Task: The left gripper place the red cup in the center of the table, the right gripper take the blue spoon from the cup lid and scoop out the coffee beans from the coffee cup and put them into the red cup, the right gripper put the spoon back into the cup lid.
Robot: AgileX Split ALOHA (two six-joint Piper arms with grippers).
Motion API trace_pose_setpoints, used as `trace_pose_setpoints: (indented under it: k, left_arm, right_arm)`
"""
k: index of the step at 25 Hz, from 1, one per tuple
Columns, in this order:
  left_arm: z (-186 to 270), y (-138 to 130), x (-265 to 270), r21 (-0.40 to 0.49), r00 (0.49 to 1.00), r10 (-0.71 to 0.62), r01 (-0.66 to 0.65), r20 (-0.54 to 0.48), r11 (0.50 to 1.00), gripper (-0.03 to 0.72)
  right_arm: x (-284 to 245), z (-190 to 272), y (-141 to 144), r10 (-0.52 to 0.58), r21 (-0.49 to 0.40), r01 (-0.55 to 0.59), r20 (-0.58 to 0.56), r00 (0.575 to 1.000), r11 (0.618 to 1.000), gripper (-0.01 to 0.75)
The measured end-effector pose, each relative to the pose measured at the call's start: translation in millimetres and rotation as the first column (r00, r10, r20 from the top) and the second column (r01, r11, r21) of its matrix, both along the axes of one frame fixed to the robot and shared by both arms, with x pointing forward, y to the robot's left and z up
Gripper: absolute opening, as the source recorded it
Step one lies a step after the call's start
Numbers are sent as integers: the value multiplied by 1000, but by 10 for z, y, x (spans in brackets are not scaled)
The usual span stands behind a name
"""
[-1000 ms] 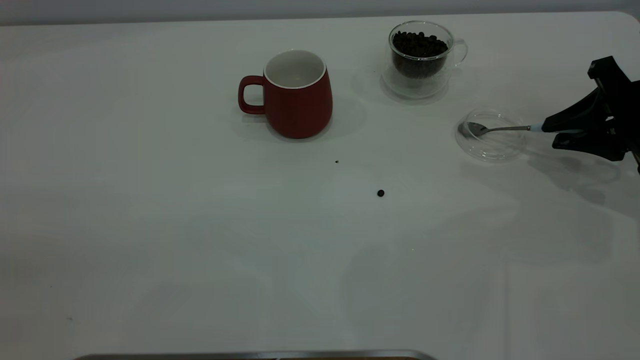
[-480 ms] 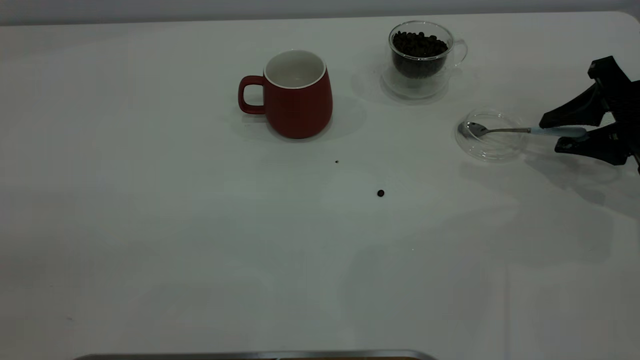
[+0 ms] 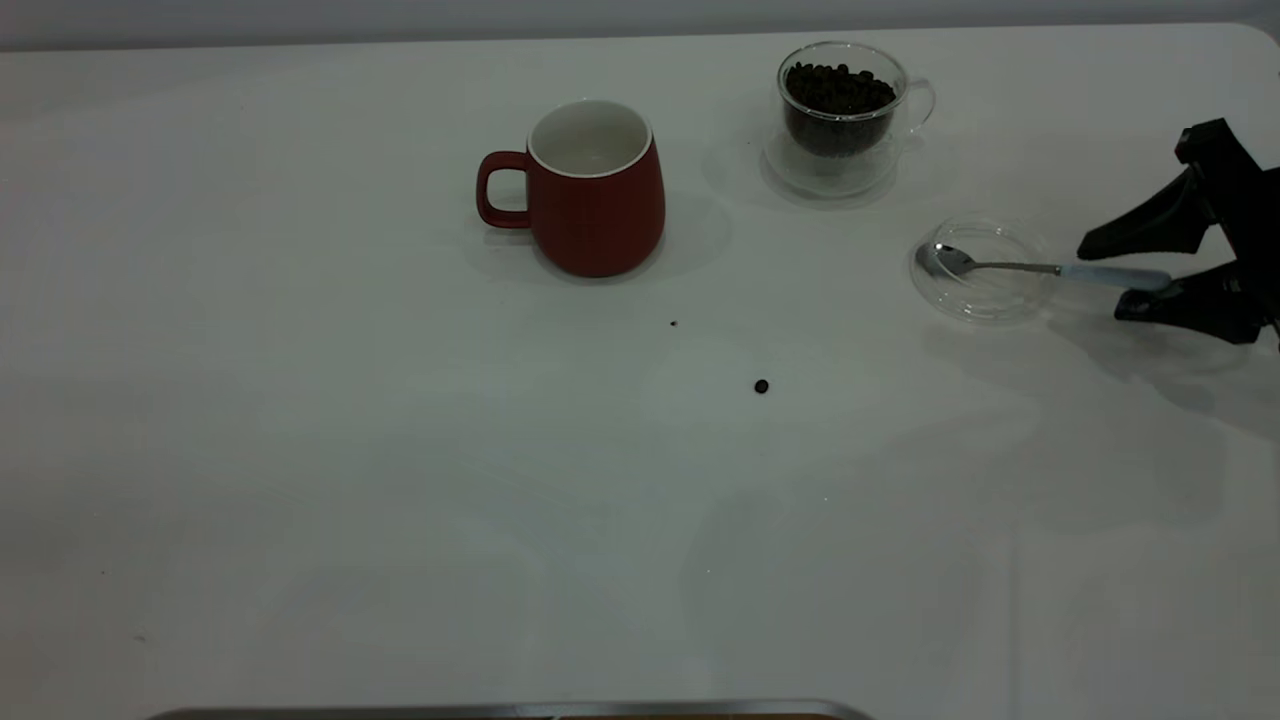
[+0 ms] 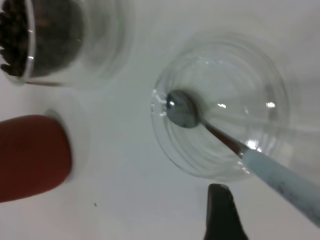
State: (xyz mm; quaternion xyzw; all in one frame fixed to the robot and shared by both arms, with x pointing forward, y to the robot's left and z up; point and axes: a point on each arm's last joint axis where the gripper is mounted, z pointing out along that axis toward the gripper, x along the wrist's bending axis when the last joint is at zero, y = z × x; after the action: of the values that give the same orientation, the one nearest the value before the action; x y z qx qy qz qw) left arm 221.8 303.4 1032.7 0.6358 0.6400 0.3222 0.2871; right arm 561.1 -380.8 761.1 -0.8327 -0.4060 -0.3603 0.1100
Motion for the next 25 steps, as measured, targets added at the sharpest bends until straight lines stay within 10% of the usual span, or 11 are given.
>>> trace_pose_setpoints:
  k: [12,25]
  left_arm:
    - [0,0,0,0,1000,0,0,0,1000,577]
    - [0,0,0,2,1000,-1,1,0,1000,577]
  right_arm:
    - [-71,63,-11,36,-25,-40,-119,992,999,512]
    - [-335,1408,45,133,-208,-185,-237,962,960,527]
